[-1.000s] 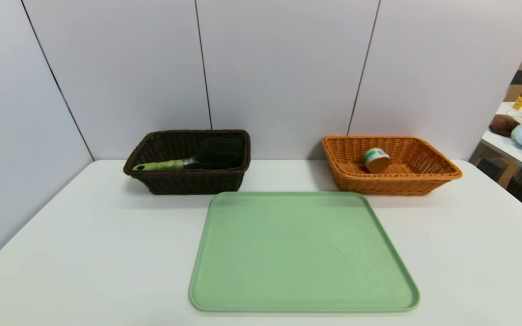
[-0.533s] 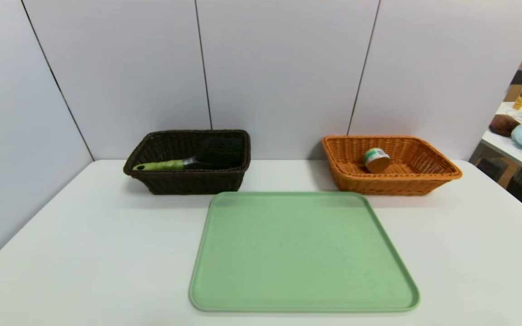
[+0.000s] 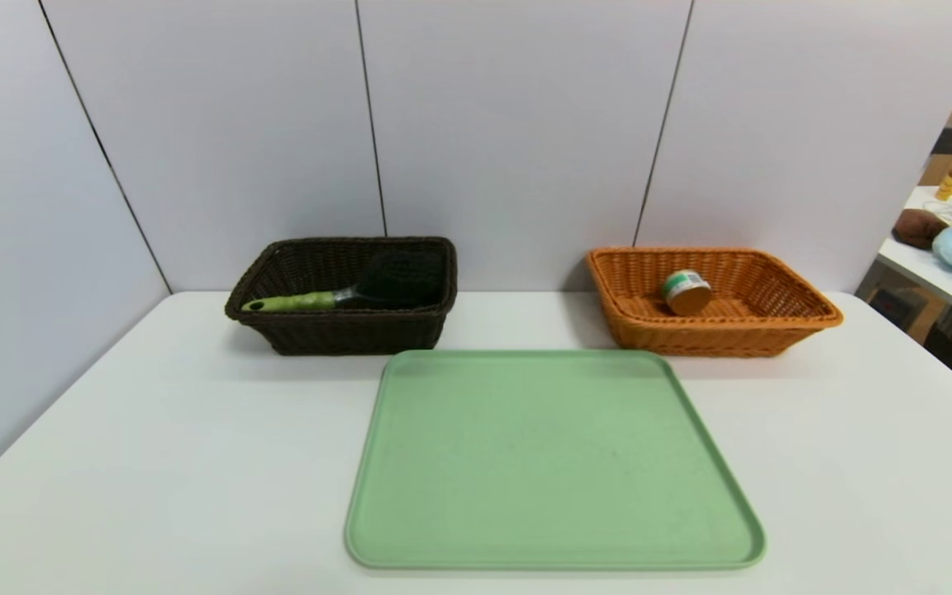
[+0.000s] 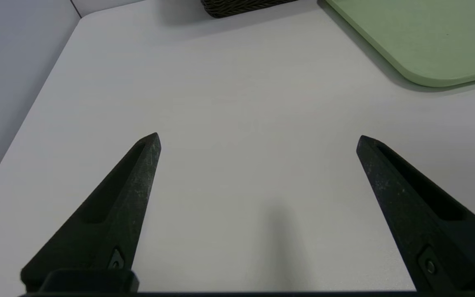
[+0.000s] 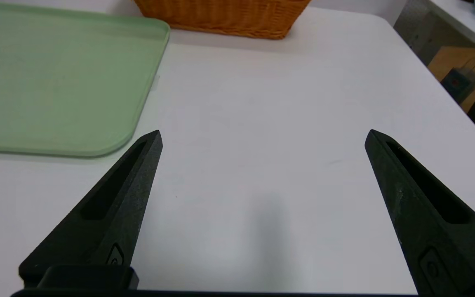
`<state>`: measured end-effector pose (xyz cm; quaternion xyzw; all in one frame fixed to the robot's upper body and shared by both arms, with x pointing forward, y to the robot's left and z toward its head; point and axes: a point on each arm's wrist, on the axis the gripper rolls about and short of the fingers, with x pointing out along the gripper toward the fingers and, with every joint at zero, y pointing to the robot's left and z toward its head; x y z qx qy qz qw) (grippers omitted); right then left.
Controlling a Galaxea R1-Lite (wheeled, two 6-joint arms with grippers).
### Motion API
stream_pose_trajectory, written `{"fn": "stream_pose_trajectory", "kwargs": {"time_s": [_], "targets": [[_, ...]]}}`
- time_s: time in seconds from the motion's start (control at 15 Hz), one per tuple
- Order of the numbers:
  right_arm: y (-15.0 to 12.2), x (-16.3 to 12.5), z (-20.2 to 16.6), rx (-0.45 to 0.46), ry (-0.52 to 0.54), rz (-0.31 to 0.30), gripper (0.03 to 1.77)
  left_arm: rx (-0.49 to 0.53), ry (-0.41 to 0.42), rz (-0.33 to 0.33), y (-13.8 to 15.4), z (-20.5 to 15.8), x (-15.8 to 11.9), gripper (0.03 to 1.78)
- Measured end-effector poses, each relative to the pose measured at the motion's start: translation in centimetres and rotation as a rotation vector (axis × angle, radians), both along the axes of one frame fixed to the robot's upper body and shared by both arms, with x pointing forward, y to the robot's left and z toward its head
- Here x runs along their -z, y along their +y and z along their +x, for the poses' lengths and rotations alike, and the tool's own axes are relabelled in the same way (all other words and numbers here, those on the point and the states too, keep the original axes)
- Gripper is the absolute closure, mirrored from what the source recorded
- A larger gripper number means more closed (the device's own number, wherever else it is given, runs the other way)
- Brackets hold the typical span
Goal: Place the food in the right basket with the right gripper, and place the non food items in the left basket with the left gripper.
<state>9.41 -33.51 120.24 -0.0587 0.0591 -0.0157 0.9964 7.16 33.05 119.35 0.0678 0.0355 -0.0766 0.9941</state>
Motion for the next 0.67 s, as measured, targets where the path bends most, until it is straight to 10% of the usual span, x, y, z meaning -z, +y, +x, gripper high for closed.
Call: {"fn": "stream_pose_trajectory", "kwargs": {"time_s": [0.67], "targets": [[0.0, 1.7, -0.3, 0.038, 0.164, 0.037, 0.11, 0.023, -0.071, -0.009, 0.0, -0.7, 0.1, 0.12]]}}
